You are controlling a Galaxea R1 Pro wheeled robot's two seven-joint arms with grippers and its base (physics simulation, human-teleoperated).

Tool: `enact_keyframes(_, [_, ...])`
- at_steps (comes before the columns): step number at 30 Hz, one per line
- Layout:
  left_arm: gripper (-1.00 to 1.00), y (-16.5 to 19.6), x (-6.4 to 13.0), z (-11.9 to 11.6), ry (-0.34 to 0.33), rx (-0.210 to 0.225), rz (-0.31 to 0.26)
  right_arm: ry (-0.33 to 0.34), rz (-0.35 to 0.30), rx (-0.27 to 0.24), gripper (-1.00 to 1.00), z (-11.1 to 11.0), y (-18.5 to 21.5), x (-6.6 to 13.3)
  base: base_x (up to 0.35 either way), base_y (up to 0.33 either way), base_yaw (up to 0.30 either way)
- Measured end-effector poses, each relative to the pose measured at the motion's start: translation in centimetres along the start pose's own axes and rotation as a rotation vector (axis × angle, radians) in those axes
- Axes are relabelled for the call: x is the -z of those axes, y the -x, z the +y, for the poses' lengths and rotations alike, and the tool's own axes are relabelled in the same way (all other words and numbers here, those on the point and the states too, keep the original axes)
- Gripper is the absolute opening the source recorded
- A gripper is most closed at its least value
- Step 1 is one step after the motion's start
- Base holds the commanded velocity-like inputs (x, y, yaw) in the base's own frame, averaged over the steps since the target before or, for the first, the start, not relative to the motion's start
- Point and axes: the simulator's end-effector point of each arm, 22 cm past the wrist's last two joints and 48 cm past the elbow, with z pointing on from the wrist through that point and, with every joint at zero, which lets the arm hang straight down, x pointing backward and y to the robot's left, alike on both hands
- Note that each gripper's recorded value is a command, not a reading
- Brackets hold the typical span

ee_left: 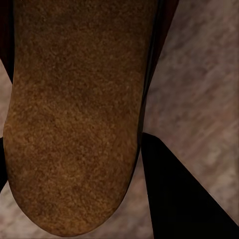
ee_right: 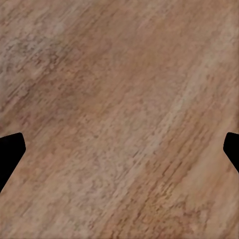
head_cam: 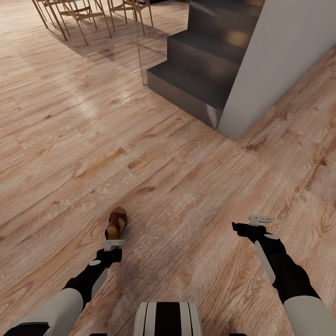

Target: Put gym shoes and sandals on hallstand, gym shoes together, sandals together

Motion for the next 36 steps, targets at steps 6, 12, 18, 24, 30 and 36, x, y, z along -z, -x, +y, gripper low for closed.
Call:
enact_keyframes(6, [-1.00,0.0,0.0,-0.1,0.000,-0.001,-0.001,0.000,0.000,0.001,1.00,0.0,0.0,0.0,0.000,0.000,0.000])
enact_keyframes(12, [-1.00,0.0,0.0,-0.1,0.000,-0.001,-0.001,-0.001,0.000,0.000,1.00,0.0,0.0,0.0,0.000,0.000,0.000])
enact_keyframes(18, [-1.00,0.5,0.2,-0.2,-0.002,-0.001,-0.010,0.000,-0.008,-0.001,1.00,0.0,0.5,0.3,0.000,0.000,0.000])
enact_keyframes(24, [-1.00,1.9,0.9,-0.3,-0.003,0.000,-0.034,0.002,-0.032,-0.005,1.00,-0.1,1.8,1.1,0.000,0.000,0.000])
enact_keyframes(30, [-1.00,3.3,1.6,-0.3,-0.005,0.001,-0.058,0.003,-0.057,-0.009,1.00,-0.2,3.1,2.0,0.000,0.000,0.000])
enact_keyframes(36, [-1.00,3.5,1.8,-0.4,-0.006,-0.001,-0.062,0.003,-0.061,-0.009,1.00,-0.2,3.4,2.2,0.000,0.000,0.000])
